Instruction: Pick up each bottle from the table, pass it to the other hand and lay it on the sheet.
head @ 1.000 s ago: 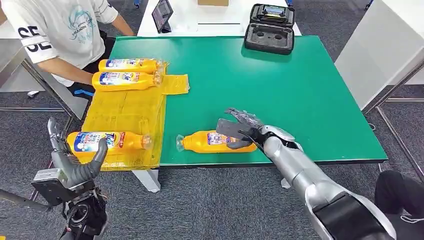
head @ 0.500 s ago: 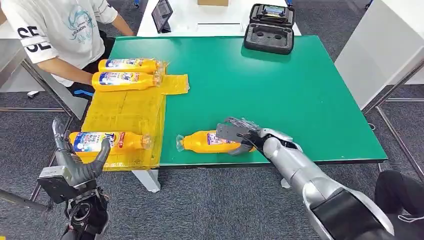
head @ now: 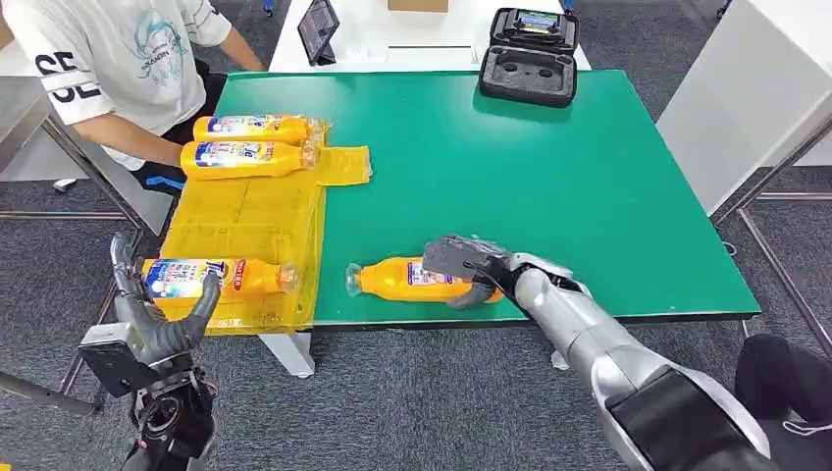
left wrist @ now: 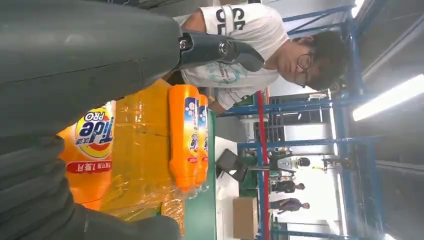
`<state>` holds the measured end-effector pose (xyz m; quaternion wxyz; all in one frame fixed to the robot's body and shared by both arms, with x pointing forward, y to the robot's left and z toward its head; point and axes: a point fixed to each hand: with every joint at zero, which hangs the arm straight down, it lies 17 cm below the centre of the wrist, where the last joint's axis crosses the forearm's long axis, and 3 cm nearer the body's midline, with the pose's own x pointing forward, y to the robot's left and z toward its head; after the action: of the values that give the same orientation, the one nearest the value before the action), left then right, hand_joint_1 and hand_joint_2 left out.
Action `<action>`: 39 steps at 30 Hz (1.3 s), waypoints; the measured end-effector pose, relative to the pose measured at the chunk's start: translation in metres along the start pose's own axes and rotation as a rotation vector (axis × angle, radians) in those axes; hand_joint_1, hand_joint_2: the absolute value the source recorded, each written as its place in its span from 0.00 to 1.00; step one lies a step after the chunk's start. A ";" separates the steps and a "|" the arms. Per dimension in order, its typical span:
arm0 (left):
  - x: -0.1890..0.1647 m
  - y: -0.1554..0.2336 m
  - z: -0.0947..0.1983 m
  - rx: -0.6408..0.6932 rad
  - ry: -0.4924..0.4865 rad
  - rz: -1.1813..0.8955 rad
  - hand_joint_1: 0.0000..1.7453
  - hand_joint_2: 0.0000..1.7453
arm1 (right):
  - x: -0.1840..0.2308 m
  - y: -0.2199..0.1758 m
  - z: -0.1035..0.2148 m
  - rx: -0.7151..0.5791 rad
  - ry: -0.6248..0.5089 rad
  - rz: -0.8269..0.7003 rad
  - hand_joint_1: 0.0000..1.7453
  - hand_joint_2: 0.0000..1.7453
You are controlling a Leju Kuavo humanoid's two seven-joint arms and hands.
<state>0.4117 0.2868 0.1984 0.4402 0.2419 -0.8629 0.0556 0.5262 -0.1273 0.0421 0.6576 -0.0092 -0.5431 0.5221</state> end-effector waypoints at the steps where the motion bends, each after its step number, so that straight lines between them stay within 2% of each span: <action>1: 0.000 0.000 0.000 -0.003 0.000 0.002 0.00 1.00 | -0.001 -0.001 0.000 -0.001 0.005 -0.004 0.00 1.00; 31: -0.013 -0.009 0.003 -0.033 0.043 0.039 0.00 1.00 | -0.036 0.002 0.007 -0.006 0.110 0.023 0.00 1.00; 32: -0.014 -0.010 0.003 -0.035 0.044 0.041 0.00 1.00 | -0.040 0.004 0.008 -0.004 0.116 0.021 0.06 1.00; 33: -0.014 -0.010 0.002 -0.036 0.044 0.042 0.00 1.00 | -0.044 0.008 0.009 0.001 0.123 0.018 0.45 1.00; 34: -0.014 -0.010 0.002 -0.036 0.046 0.042 0.00 1.00 | -0.046 0.010 0.010 -0.001 0.126 0.017 0.80 1.00; 35: -0.015 -0.011 0.002 -0.038 0.048 0.043 0.00 1.00 | -0.048 0.010 0.010 -0.003 0.128 0.017 0.81 1.00; 36: -0.016 -0.011 0.002 -0.039 0.048 0.043 0.00 1.00 | -0.048 0.010 0.010 -0.004 0.129 0.017 0.87 1.00; 37: -0.017 -0.011 0.003 -0.039 0.051 0.042 0.00 1.00 | -0.049 0.009 0.011 -0.007 0.131 0.018 0.88 1.00; 38: -0.017 -0.012 0.003 -0.039 0.052 0.042 0.00 1.00 | -0.051 0.008 0.011 -0.010 0.133 0.019 0.95 1.00; 39: -0.018 -0.012 0.003 -0.040 0.053 0.042 0.00 1.00 | -0.051 0.008 0.011 -0.012 0.133 0.019 0.96 1.00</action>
<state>0.4237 0.2821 0.1814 0.4666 0.2135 -0.8566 0.0539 0.5198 -0.1653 0.0064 0.6874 -0.0531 -0.5012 0.5230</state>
